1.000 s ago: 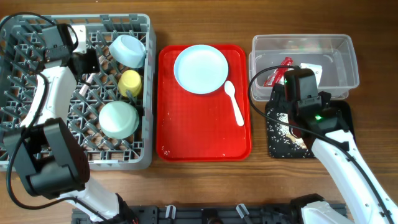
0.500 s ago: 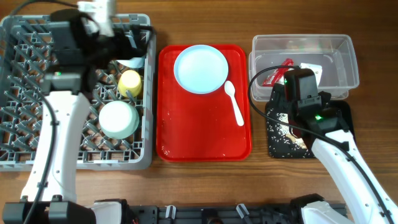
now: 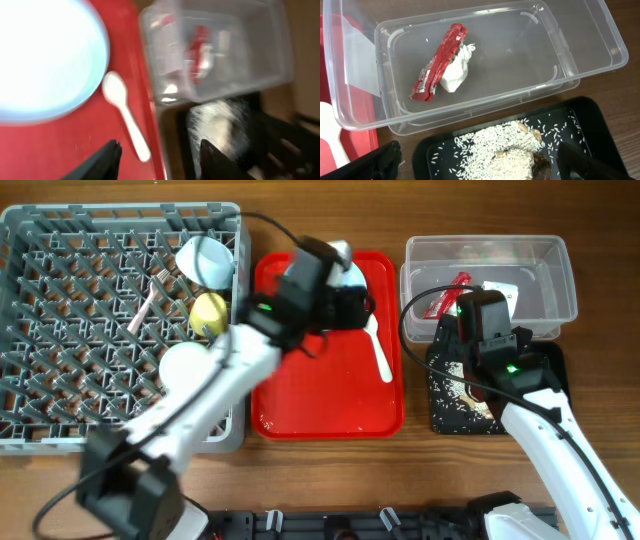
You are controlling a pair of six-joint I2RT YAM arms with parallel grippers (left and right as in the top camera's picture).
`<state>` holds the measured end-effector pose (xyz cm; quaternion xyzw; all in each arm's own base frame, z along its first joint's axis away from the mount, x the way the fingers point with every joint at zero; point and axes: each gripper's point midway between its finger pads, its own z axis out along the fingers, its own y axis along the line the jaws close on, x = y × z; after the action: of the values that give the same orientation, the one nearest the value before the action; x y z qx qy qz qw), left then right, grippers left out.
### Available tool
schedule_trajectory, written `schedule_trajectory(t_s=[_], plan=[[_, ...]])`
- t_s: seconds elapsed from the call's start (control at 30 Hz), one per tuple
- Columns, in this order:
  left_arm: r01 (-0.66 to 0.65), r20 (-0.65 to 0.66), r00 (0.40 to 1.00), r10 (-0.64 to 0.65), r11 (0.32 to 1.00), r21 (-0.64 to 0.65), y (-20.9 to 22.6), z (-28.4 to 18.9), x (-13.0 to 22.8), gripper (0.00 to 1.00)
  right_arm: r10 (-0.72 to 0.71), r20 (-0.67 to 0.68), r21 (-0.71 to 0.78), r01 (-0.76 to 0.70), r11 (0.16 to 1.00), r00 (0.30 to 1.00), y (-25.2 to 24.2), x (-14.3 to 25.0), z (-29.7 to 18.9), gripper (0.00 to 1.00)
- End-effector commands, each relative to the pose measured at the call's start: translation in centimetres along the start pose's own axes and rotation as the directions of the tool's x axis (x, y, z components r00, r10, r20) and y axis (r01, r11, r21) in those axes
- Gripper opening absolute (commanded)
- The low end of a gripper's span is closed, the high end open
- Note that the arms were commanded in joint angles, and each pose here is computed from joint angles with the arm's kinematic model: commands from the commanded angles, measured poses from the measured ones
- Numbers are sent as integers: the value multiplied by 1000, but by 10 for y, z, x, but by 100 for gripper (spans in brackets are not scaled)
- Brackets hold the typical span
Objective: Sort waste into correct bins and load items into the dishwasher rack
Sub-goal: 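Move the left gripper back right over the white spoon, then grasp the white spoon with the left gripper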
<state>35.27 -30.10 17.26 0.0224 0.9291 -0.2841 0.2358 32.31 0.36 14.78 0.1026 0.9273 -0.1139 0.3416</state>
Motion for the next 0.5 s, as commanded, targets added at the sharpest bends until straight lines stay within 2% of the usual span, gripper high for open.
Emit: schedule_trajectory(t_s=[0.0, 0.1, 0.17, 0.27, 0.47], plan=[[246, 197, 961, -196, 930, -275, 29, 44, 17, 50, 5, 14, 13, -6, 1000, 1000, -3, -5, -1, 100], [211, 173, 970, -169, 943, -259, 15, 86, 42, 55, 5, 14, 13, -6, 1000, 1000, -3, -5, -1, 100], [200, 165, 973, -161, 947, -252, 14, 104, 50, 53, 5, 14, 13, -6, 1000, 1000, -3, -5, -1, 100], [260, 171, 960, -221, 929, -265, 22, 119, 59, 49, 6, 14, 13, -6, 1000, 1000, -3, -5, -1, 100], [261, 157, 962, -222, 914, -309, 39, 133, 69, 44, 5, 14, 13, -6, 1000, 1000, -3, -5, -1, 100]])
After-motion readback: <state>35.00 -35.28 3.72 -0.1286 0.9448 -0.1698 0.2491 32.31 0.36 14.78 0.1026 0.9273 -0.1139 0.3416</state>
